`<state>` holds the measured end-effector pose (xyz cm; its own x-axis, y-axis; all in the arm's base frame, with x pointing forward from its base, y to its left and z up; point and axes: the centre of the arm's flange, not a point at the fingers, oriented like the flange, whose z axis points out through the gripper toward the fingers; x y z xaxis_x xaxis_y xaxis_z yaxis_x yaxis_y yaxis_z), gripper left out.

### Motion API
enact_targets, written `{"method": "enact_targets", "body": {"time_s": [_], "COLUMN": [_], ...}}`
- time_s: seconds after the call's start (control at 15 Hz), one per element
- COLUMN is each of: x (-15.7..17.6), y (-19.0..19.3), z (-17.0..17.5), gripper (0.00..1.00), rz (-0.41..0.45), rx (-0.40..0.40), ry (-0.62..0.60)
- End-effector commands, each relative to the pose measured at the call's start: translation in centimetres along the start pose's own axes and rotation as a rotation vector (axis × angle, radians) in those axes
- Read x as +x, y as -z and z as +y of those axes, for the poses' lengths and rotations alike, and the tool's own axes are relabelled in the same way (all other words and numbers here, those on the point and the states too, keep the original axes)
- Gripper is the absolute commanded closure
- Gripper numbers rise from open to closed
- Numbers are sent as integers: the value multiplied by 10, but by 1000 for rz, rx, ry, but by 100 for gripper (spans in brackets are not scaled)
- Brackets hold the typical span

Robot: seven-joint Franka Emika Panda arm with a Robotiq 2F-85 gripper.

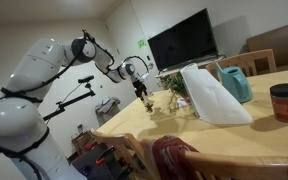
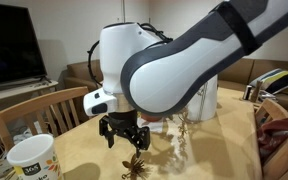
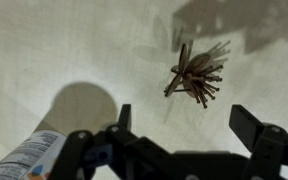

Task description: Move the brown object to the right

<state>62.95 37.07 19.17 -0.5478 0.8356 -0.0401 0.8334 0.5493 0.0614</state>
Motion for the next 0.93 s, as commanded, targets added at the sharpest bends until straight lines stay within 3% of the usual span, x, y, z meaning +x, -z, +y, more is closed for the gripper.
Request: {"method": "enact_targets", "body": {"time_s": [0.0,0.07,0.13,0.47,0.53,0.67,0.87], "x": [-7,-8,-9,-11,-9,-9,-9], "y": [0,0,0,3,0,0,-1], "z": [15,16,16,21,11,12,12], "gripper": [0,0,17,59,41,57,59], "rz": [-18,-17,-21,-25,-4,-4,-4], "rx": [5,-1,-4,-13,-21,-23,-23], "ry": [3,1,-5,-11,-16,-16,-16]}}
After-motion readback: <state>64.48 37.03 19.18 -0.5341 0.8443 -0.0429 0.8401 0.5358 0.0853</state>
